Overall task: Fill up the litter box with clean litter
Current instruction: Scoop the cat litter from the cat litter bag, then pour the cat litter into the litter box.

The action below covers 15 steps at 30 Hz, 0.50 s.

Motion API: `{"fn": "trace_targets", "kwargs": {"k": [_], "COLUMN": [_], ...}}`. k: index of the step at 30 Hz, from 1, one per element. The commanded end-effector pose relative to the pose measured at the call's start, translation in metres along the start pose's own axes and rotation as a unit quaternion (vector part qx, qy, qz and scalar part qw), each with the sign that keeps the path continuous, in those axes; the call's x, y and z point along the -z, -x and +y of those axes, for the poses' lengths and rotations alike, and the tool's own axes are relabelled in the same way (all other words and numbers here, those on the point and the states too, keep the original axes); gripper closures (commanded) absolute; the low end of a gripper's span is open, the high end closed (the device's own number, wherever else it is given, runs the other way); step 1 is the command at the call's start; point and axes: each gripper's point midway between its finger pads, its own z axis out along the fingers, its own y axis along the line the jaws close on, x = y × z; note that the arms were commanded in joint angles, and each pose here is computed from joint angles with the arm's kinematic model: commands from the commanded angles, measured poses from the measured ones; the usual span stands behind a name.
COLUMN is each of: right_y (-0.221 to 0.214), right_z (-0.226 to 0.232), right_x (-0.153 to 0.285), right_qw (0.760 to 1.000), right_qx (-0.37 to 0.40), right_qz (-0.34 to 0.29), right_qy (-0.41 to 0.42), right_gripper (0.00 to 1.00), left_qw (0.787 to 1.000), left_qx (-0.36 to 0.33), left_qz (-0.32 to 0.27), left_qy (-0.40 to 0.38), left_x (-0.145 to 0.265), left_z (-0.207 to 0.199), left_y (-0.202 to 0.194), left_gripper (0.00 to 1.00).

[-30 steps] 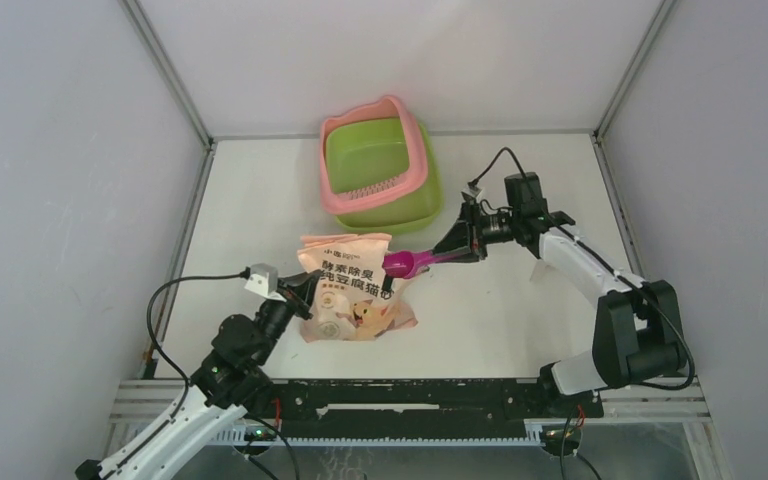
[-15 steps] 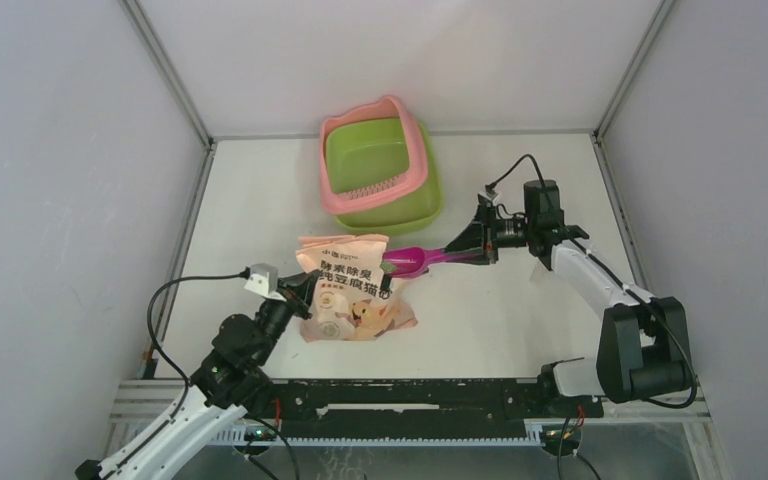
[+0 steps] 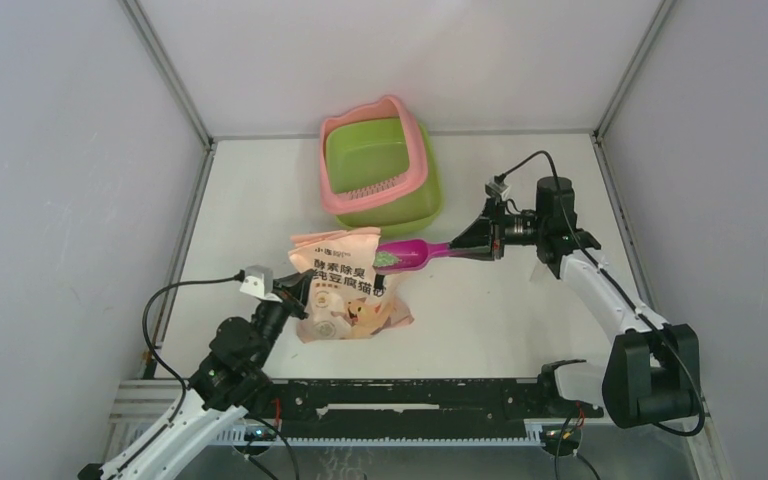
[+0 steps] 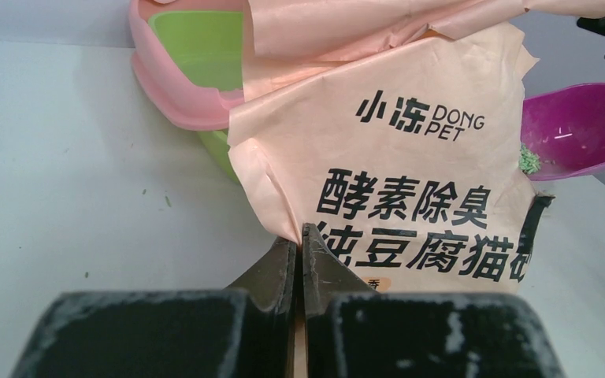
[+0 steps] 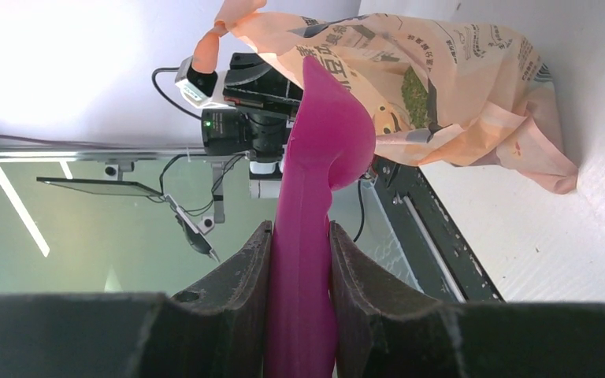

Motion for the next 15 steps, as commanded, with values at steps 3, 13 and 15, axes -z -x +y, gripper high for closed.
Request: {"fn": "trace_targets", "kwargs": {"k": [3,13,15], "right_y": [0.009,0.055,0.067], "right_z": [0.014,0.018,0.016], "right_x": [0.01,0.012,0.011], "right_qw": [0.999,0.997,0.997], "right_qx": [0.028,0.012,0.009], "right_qz": [-0.02,-0.063,-0.072], "right_qy": [0.016,0.035,0.034], "right_gripper": [1.0,1.0,1.0], "left_qw": [0.997,0.994,0.994], "left_qx": [0.015,0.008,0.0], "left_qz": [-0.08,-0.099,-0.099], "left_qy": [0.01,0.037,0.041], "left_x": [0.001,-0.004,-0.007], "left_z": [-0.001,0.005,0.006], "left_y": [0.056,0.07,0.071], "left_gripper": [1.0,1.0,1.0]}}
